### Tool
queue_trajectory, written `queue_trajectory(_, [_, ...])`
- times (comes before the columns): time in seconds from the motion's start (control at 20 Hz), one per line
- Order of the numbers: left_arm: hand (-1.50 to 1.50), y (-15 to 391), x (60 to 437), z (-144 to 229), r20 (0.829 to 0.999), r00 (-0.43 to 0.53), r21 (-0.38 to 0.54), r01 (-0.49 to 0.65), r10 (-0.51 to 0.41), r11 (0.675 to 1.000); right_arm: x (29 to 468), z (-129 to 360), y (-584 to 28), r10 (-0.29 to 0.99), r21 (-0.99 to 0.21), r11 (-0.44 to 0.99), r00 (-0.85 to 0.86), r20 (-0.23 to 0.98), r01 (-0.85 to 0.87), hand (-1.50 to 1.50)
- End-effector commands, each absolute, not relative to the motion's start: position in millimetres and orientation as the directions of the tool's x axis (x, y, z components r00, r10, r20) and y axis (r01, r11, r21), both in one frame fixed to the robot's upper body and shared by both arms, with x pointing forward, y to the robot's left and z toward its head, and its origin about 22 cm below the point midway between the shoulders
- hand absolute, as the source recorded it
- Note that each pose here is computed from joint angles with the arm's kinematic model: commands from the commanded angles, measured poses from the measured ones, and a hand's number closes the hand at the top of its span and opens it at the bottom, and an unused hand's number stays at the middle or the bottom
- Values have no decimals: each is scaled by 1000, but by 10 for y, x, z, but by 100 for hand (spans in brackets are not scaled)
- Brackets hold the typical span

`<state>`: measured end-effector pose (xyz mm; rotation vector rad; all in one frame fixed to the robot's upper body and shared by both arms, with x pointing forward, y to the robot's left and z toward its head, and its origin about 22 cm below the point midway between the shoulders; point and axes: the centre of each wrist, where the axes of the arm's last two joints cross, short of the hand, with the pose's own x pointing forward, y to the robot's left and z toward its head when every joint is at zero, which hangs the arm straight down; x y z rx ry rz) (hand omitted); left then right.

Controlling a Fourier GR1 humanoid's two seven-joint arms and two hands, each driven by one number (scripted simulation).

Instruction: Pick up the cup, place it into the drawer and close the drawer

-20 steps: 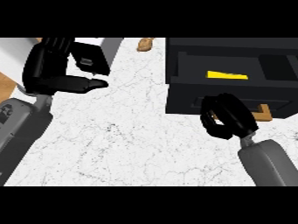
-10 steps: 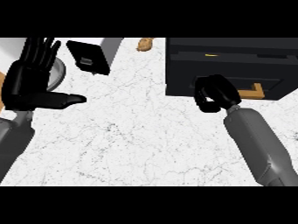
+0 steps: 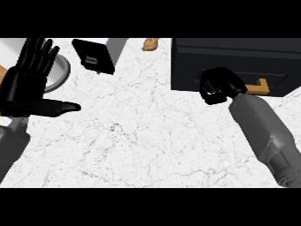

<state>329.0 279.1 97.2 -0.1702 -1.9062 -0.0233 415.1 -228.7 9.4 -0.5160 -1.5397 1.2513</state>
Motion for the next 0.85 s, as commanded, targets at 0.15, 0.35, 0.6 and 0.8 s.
queue_trajectory(0.15, [-150,2781,3243,816,940,-312,-86,170,136,982,4308,419,-2786,848,-885,402,-271,456,-234,150])
queue_trajectory(0.35, [-150,2830,3254,930,932,-330,-85,200,149,976,4361,533,-2798,826,-862,463,-255,504,-205,150])
queue_trajectory(0.6, [-150,2700,3234,818,941,-302,-89,217,154,972,4344,531,-2874,809,-852,492,-268,523,-178,150])
queue_trajectory(0.8, [-150,2771,3238,759,944,-291,-94,206,153,974,4370,549,-2804,798,-844,506,-274,536,-179,150])
